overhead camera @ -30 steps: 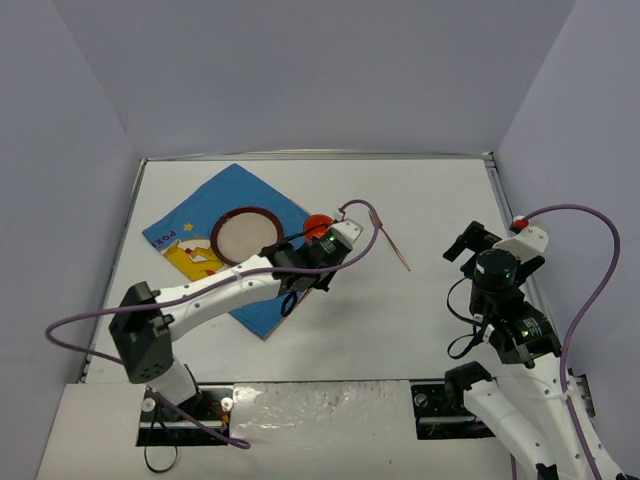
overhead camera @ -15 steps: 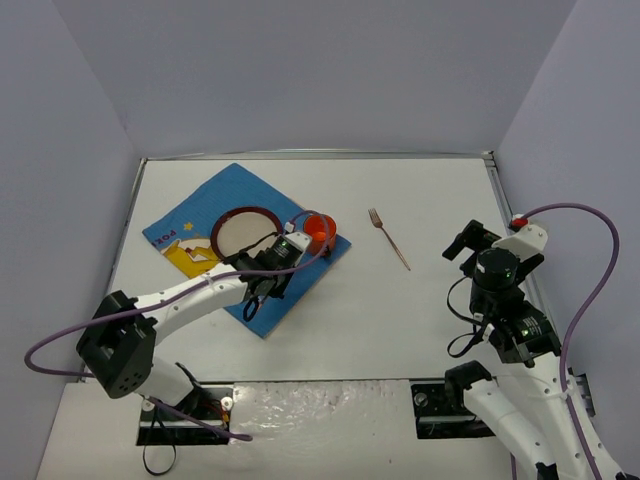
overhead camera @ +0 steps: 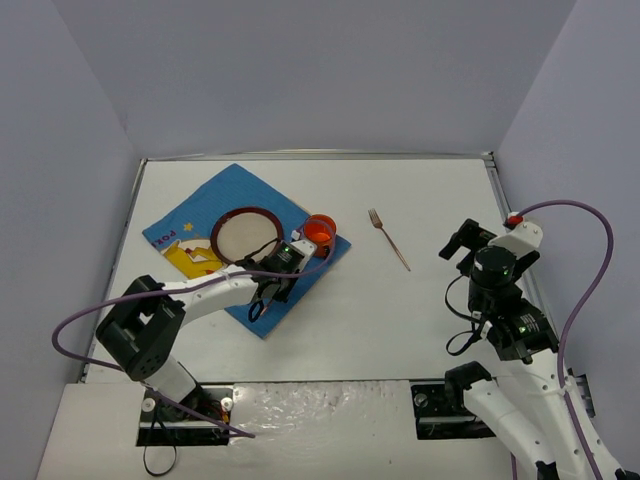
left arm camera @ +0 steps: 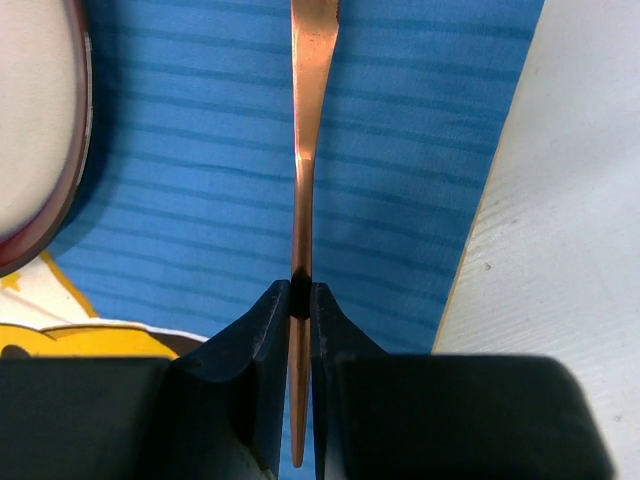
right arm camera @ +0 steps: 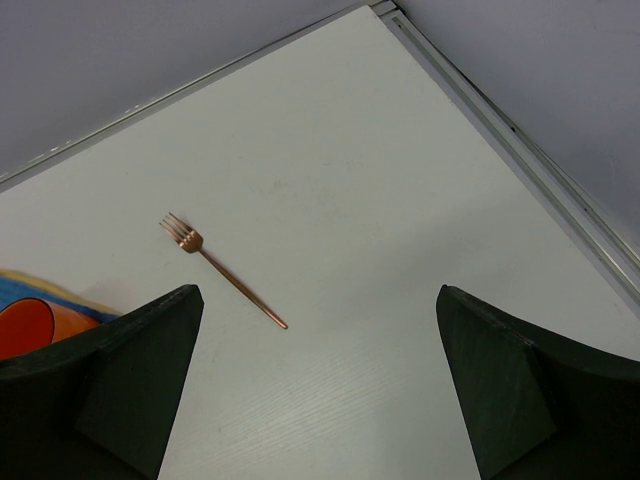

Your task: Set the dinner table for one person

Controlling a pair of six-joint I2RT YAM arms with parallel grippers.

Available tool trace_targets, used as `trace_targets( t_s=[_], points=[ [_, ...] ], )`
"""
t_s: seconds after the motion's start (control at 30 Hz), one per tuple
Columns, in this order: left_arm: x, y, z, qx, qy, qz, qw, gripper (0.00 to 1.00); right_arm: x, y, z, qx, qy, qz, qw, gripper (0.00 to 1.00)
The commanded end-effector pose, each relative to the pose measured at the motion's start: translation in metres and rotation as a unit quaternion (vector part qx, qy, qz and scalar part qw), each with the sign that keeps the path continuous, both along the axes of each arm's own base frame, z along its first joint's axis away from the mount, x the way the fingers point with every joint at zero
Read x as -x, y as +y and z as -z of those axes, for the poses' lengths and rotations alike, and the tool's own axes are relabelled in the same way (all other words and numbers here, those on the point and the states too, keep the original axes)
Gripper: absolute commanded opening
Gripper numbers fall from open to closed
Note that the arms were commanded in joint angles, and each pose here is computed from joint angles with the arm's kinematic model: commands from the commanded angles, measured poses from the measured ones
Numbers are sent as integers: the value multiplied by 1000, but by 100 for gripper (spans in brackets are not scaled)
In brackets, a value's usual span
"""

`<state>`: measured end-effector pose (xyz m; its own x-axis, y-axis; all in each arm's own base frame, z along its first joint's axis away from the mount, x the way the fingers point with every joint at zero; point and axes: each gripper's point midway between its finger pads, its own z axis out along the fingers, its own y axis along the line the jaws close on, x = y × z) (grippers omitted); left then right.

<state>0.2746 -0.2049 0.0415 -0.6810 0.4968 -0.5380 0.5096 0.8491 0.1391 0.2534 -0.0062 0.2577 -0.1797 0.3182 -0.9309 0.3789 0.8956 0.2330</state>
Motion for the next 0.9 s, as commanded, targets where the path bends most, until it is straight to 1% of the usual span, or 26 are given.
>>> trace_targets(
  t_s=[0.0, 0.13, 0.63, 0.8, 0.87],
  points=[
    [-19, -14, -15, 33, -40, 13, 999, 0, -11, 3, -8, -1, -19, -3, 1000, 100],
    [-17, -16, -11, 39, -34, 19, 998, 0, -11, 4, -8, -1, -19, -6, 1000, 100],
    [-12, -7, 5, 28, 1, -14, 1000, 0, -13, 9, -5, -5, -18, -17, 1000, 100],
    [-10, -7, 8, 28, 8, -14, 999, 0, -14, 11, -4, -7, -15, -23, 1000, 100],
    [-10, -6, 6, 27, 6, -15, 999, 15, -16, 14, -4, -8, -14, -28, 999, 100]
  ],
)
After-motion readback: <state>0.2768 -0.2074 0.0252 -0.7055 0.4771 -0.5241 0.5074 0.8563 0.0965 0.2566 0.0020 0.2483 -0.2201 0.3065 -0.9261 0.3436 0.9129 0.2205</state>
